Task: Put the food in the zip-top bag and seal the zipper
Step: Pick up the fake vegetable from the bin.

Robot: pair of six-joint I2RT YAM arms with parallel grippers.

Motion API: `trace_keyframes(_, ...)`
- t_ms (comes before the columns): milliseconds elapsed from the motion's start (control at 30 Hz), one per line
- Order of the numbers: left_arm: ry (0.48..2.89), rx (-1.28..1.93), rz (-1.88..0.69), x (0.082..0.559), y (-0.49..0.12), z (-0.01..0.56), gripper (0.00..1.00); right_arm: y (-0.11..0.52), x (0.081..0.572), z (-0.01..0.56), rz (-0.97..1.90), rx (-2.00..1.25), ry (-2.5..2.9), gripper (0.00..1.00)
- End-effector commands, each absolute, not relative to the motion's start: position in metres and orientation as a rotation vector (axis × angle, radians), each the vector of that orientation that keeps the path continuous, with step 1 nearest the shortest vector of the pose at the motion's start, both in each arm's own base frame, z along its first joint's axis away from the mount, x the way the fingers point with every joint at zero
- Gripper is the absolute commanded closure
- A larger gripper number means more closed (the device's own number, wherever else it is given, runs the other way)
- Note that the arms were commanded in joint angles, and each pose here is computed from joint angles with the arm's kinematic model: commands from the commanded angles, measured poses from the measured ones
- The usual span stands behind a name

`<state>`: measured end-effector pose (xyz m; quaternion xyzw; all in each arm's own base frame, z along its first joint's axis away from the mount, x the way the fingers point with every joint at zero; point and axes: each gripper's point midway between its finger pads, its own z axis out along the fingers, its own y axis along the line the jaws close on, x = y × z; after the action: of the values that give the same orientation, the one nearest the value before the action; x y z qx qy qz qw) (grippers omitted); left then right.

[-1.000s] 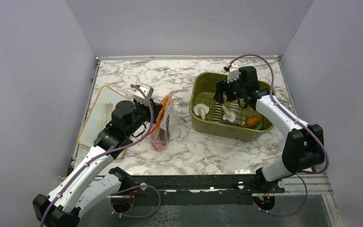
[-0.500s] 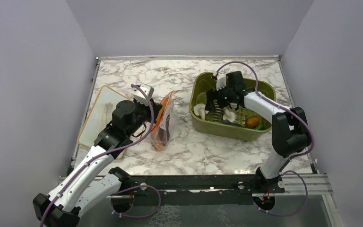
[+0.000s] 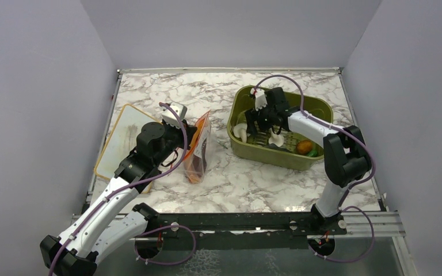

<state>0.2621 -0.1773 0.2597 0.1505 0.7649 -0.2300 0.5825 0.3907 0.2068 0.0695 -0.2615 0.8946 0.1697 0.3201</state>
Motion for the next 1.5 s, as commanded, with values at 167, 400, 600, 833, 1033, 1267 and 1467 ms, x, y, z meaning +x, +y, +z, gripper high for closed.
trace_keyframes(167,1.757,0.343,-0.512,0.265,-0.174,0.263,1.0,0.18,0.409,0.084,0.212,-0.569,2.348,0.38)
trace_keyframes(400,1.762,0.339,-0.505,0.267,-0.174,0.261,1.0,0.2,0.398,0.125,0.392,-0.557,2.312,0.37)
trace_keyframes(600,1.765,0.337,-0.495,0.268,-0.173,0.261,1.0,0.23,0.374,0.117,0.646,-0.651,2.339,0.18)
trace_keyframes(833,1.76,0.331,-0.485,0.267,-0.171,0.262,1.0,0.232,0.369,0.089,0.667,-0.701,2.432,0.15)
trace_keyframes(1033,1.761,0.331,-0.485,0.268,-0.171,0.262,1.0,0.211,0.383,0.061,0.476,-0.643,2.502,0.17)
trace_keyframes(1267,1.76,0.329,-0.483,0.268,-0.17,0.262,1.0,0.202,0.39,0.051,0.402,-0.636,2.485,0.38)
trace_keyframes(1467,1.75,0.324,-0.481,0.267,-0.168,0.265,1.0,0.206,0.388,0.051,0.434,-0.625,2.472,0.52)
